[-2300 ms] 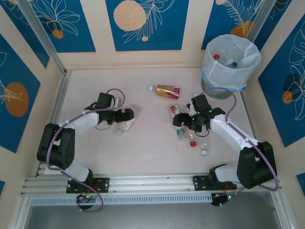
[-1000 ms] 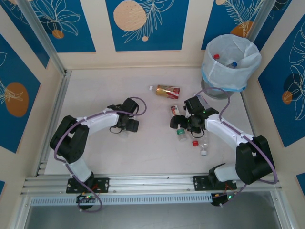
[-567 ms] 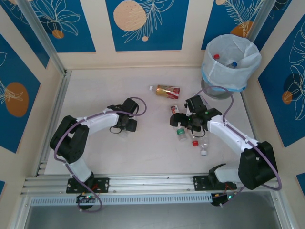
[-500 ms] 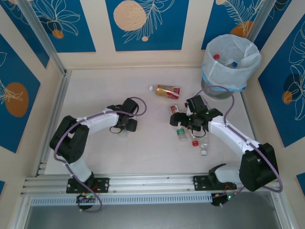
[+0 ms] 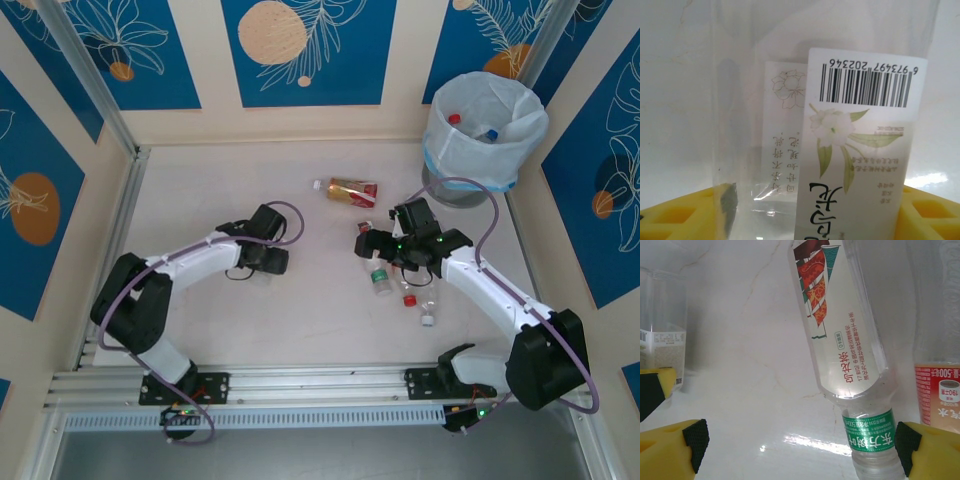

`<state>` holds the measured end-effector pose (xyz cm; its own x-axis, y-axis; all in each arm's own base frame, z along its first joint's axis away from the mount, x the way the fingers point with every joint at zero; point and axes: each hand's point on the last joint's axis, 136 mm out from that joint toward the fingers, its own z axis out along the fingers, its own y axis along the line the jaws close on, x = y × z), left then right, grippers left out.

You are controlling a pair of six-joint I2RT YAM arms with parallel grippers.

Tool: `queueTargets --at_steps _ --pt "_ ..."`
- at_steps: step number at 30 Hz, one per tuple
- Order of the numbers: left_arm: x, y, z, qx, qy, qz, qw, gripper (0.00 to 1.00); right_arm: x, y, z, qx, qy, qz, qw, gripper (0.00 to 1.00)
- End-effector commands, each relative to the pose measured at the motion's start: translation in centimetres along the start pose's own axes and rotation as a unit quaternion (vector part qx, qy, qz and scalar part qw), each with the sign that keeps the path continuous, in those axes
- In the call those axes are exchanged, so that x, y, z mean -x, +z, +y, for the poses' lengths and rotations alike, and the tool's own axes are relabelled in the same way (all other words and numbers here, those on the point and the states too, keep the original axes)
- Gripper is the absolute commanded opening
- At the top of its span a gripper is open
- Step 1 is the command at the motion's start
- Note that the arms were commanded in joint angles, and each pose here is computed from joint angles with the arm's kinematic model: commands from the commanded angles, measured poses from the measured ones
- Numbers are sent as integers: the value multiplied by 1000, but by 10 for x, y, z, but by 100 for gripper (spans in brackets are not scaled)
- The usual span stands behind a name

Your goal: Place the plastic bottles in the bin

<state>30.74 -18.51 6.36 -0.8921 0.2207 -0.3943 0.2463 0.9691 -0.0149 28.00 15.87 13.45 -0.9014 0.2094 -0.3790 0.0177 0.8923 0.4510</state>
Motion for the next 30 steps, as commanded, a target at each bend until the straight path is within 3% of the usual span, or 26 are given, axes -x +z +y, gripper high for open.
queueTargets --at_steps 1,3,7,17,25,30 --pt "8 -15 -12 -32 17 -29 999 19 3 -5 15 37 19 -7 999 98" --pt "11 -21 -15 -43 21 -40 998 16 5 -5 18 45 29 -12 999 98" --pt "18 -34 -27 -78 31 -67 994 0 9 -6 24 61 45 -19 997 98" --pt "30 -68 -53 -147 67 -142 977 0 19 -14 52 143 53 -34 988 98" --pt "32 -105 -95 -258 127 -195 938 0 27 -32 83 254 54 -72 963 98" --pt "30 -120 -114 -281 157 -211 923 0 28 -46 110 343 49 -71 935 99"
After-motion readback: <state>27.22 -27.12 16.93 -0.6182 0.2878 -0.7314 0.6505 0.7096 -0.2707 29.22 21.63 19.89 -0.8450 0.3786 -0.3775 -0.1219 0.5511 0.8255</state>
